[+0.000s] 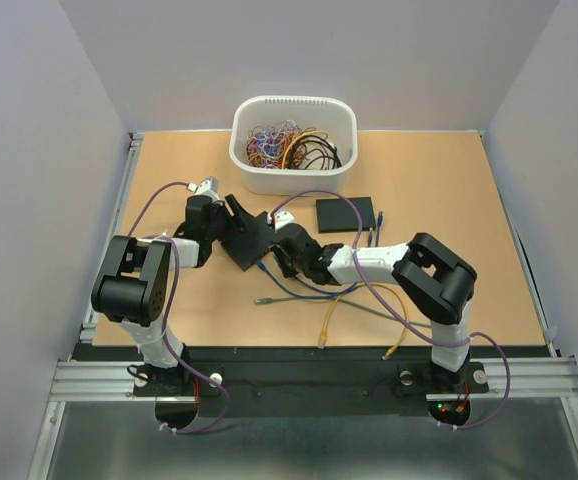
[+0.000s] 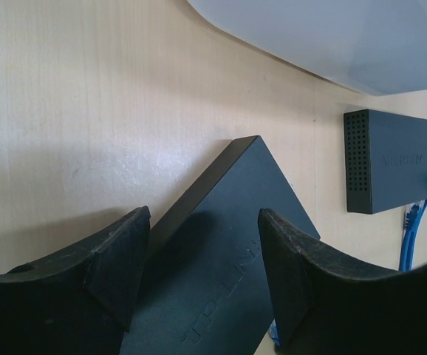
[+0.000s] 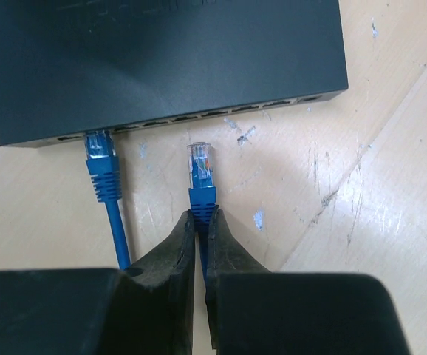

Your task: Insert the plug into the switch port

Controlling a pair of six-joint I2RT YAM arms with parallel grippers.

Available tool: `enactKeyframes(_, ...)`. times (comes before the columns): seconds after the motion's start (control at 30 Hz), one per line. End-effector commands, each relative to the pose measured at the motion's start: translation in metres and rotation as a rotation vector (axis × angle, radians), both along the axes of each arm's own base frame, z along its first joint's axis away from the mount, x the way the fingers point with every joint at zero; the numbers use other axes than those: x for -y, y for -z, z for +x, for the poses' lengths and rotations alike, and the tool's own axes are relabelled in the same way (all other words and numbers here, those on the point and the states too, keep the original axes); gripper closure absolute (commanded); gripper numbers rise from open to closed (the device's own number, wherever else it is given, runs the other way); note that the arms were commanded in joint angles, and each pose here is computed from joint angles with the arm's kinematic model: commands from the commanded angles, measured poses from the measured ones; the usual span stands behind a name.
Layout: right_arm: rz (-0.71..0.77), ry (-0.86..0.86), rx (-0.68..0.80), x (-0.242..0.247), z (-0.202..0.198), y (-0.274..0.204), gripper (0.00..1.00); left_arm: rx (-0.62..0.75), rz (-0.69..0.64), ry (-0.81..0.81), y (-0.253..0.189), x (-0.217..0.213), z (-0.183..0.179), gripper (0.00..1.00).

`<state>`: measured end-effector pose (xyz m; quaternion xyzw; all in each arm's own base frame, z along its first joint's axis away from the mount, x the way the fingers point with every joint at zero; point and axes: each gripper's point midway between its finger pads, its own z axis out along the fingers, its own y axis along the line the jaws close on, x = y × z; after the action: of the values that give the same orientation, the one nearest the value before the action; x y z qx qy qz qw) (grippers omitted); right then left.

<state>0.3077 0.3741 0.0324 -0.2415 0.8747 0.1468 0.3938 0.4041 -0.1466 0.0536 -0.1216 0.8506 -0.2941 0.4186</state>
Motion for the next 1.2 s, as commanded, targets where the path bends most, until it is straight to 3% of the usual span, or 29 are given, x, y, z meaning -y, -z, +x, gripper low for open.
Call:
enactKeyframes(0.0,0.036,0.012,0.042,-0.017,0.011,-0.014,0.99,0.004,-0.013,0.027,0.002,0.007,-0.003,0.29)
enactKeyframes(1.17,0.062,0.025,0.084,-0.045,0.036,-0.041,1.0,-0.006,0.016,0.057,0.007,0.018,-0.006,0.3)
